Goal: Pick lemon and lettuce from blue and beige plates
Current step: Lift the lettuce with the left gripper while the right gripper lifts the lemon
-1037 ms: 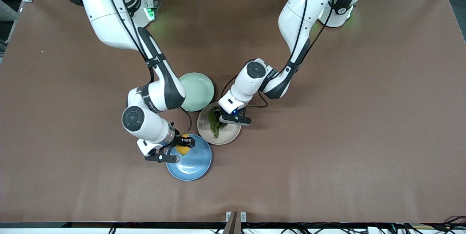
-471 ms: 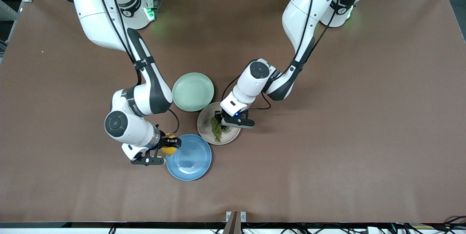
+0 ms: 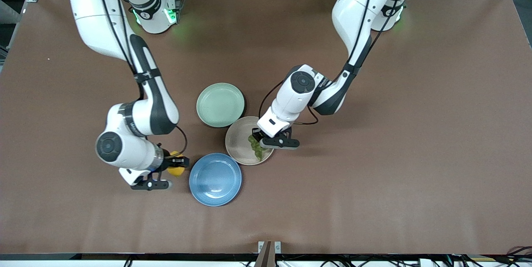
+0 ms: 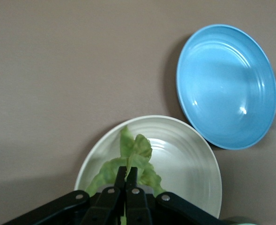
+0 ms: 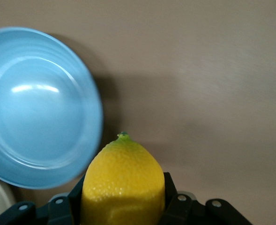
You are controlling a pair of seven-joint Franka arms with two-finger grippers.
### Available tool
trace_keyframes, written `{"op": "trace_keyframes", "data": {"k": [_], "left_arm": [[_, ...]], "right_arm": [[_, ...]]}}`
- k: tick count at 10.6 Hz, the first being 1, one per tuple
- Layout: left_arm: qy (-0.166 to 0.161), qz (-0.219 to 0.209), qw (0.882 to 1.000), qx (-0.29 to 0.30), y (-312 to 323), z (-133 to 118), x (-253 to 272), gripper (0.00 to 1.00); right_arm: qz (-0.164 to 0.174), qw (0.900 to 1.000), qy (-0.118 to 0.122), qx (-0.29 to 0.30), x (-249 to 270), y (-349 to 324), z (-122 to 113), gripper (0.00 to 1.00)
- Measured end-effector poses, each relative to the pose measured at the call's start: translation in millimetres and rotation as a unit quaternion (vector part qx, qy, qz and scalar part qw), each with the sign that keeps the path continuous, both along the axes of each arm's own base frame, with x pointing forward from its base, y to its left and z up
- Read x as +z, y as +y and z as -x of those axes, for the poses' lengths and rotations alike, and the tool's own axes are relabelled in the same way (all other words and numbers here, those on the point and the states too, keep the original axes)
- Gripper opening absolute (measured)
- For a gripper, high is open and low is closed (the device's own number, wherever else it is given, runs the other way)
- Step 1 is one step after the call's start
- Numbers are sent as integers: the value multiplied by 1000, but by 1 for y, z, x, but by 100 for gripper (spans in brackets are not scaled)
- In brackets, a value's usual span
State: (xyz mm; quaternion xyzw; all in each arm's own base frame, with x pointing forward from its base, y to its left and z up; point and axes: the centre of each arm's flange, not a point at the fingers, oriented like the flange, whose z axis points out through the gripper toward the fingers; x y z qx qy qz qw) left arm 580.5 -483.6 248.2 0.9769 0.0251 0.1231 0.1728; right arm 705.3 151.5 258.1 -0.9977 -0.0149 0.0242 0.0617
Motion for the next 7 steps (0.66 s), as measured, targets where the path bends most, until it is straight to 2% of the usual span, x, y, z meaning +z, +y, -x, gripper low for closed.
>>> {"op": "trace_keyframes", "data": {"k": [4, 7], "left_arm": [[22, -16, 999, 22, 39, -25, 53, 2], [36, -52, 997, 31, 75, -42, 72, 2]], "right_arm": [[-7, 999, 19, 40, 1, -68, 24, 64], [15, 998, 35, 55, -1, -95, 42, 64]]}}
